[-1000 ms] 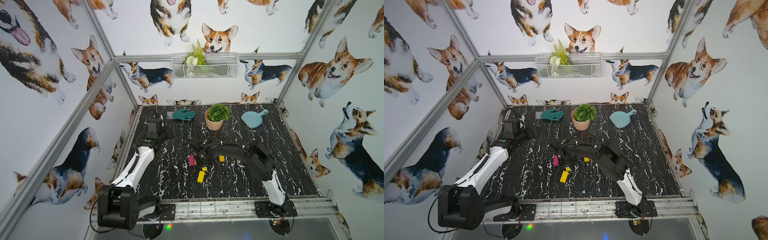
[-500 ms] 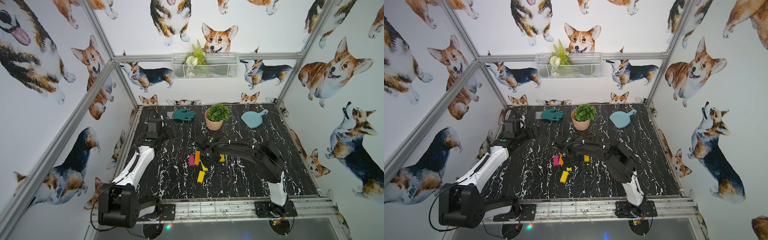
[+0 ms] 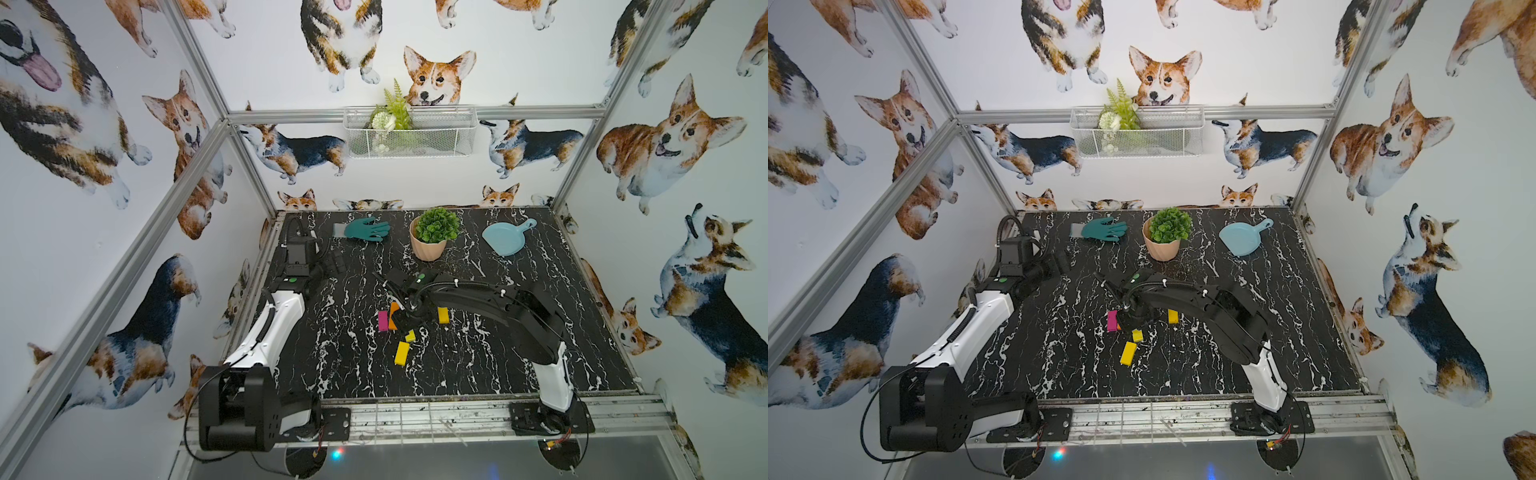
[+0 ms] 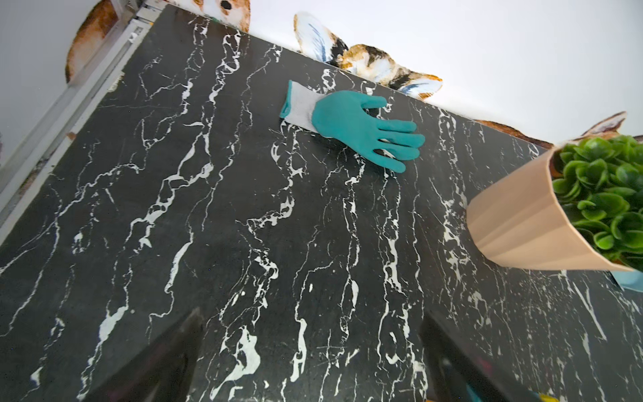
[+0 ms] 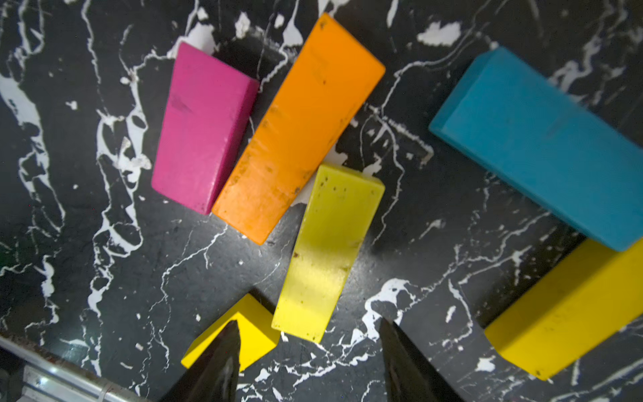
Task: Assemble the letter p with building blocks
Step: Pick up the building block from the center of the board.
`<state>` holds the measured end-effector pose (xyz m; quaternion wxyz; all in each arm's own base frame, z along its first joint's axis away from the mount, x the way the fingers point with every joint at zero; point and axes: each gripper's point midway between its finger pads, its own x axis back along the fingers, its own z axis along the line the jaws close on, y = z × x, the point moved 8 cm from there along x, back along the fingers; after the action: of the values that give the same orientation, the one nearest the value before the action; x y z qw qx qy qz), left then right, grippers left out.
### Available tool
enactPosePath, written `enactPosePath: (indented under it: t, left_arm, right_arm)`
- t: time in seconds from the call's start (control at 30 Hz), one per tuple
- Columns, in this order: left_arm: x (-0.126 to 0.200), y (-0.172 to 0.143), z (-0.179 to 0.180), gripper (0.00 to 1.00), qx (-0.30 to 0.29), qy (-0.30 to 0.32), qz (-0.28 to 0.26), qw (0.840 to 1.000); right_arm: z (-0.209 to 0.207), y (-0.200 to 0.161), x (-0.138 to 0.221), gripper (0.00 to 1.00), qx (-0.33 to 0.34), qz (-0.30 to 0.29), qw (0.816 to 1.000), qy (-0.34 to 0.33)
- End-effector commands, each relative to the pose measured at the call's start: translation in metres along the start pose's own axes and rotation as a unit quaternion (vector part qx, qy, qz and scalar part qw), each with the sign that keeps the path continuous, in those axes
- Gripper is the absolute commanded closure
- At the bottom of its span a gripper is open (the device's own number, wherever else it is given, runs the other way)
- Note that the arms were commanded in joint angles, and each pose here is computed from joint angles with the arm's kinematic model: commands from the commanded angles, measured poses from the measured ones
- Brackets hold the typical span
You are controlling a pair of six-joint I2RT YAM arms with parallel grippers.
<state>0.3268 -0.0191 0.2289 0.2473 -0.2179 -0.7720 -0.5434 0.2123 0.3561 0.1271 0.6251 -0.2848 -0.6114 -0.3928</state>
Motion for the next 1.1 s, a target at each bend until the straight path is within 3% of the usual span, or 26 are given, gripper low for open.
enactPosePath:
  t: [0.0, 0.07, 0.37, 0.67, 1.07]
  left_arm:
    - [0.001, 0.006, 0.002, 0.0, 0.015, 0.001, -0.012, 1.0]
    - [0.001, 0.006, 0.003, 0.0, 0.016, 0.002, -0.012, 1.0]
    - [0.002, 0.007, 0.002, 0.0, 0.015, 0.0, -0.012, 1.0]
    - [0.004, 0.007, 0.002, 0.0, 0.014, -0.002, -0.014, 1.0]
    - [0.001, 0.006, 0.001, 0.0, 0.018, -0.012, -0.013, 1.0]
  right_arm:
    - [-0.001, 0.0, -0.008, 0.35, -0.019, 0.01, 1.0, -0.011]
    - [-0.002, 0.002, -0.011, 0.36, -0.023, 0.012, 1.0, -0.016]
    - [-0.005, 0.001, -0.015, 0.64, -0.017, 0.02, 0.999, -0.03]
    - [-0.014, -0.006, -0.013, 0.72, 0.011, 0.028, 0.998, -0.055]
    - [-0.041, -0.03, 0.004, 0.73, 0.151, 0.04, 0.98, -0.122]
